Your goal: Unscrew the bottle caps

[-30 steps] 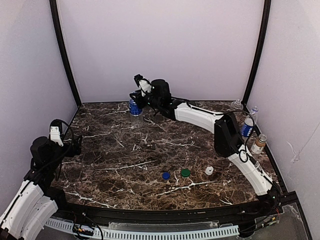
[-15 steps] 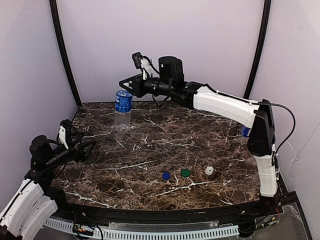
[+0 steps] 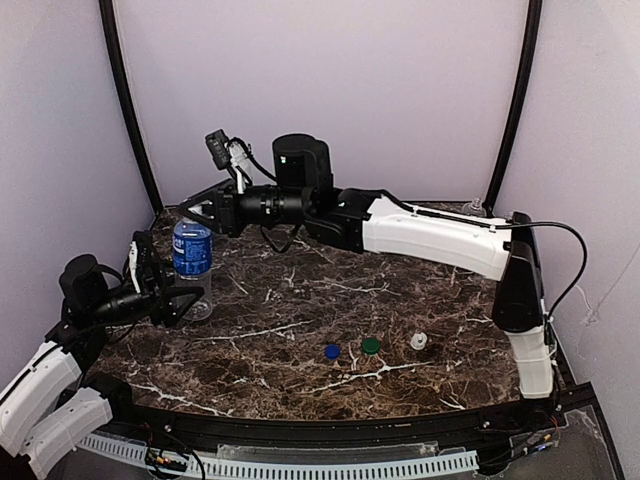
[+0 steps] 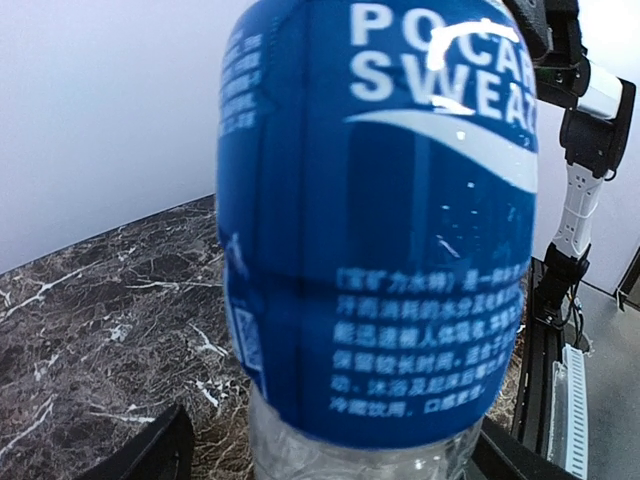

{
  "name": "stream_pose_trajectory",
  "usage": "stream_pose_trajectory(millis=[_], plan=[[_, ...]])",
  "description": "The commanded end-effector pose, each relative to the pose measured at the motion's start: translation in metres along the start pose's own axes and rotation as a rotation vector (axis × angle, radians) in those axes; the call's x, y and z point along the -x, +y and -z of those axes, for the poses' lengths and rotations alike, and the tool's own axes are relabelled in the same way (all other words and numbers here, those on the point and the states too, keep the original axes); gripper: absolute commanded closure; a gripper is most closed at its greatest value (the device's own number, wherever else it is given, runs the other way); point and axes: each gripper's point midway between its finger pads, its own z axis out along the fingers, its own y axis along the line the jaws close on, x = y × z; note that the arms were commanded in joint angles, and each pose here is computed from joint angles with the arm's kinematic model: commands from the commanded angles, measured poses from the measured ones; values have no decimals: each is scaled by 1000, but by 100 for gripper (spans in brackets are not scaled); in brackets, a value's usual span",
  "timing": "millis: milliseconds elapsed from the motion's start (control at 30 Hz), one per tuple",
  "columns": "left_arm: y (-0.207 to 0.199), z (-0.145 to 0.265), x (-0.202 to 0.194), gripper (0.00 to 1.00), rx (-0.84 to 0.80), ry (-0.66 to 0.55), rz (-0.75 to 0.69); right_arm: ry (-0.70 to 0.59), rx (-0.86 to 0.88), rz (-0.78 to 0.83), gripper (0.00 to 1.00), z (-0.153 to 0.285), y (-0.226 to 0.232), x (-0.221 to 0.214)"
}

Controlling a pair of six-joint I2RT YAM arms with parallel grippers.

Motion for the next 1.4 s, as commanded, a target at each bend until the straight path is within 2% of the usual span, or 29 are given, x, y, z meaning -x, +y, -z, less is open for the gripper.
stream_pose_trajectory(millis=[0, 167, 333, 433, 467, 500, 533, 600, 633, 767, 800, 933, 967, 1000, 1067, 1167, 1300, 1367], plan=[[-17, 0, 17, 17, -80, -15, -75, -31, 63, -24, 100, -9, 15, 5], [-24, 0, 31, 32, -107, -33, -127, -27, 77, -50, 100, -15, 16, -3], [-30, 0, 27, 50, -142, -20, -125, -31, 74, -48, 100, -14, 16, -2], [-31, 0, 26, 56, -146, -20, -132, -16, 76, -46, 100, -12, 16, -3], [-31, 0, 25, 58, -146, -17, -159, -3, 73, -48, 91, -11, 15, -5], [-32, 1, 27, 58, -143, -19, -181, 13, 70, -53, 76, -10, 13, -7], [-30, 1, 23, 58, -136, -1, -225, 32, 63, -61, 62, -7, 11, -7], [-24, 3, 19, 58, -88, 42, -363, 63, 37, -81, 45, 3, 4, -5], [-12, 5, 22, 58, -7, 60, -432, 79, 12, -92, 38, 10, -1, -4], [38, 16, 24, 57, 272, 208, -780, 143, -110, -69, 28, 34, -13, -9], [44, 18, 24, 57, 291, 245, -907, 165, -136, -66, 26, 39, -15, -13], [67, 27, 32, 59, 413, 372, -1251, 207, -167, -108, 23, 54, -18, -25], [75, 29, 31, 59, 450, 408, -1300, 208, -161, -131, 22, 56, -17, -25], [77, 29, 39, 59, 474, 412, -1398, 210, -155, -156, 21, 56, -17, -26], [81, 30, 49, 59, 527, 420, -1507, 217, -143, -217, 21, 55, -21, -29], [81, 31, 69, 59, 588, 405, -1618, 223, -129, -285, 23, 53, -29, -33], [79, 30, 72, 58, 599, 431, -1764, 217, -99, -342, 30, 44, -34, -35], [76, 28, 71, 58, 584, 423, -1784, 207, -60, -364, 35, 37, -32, -36]])
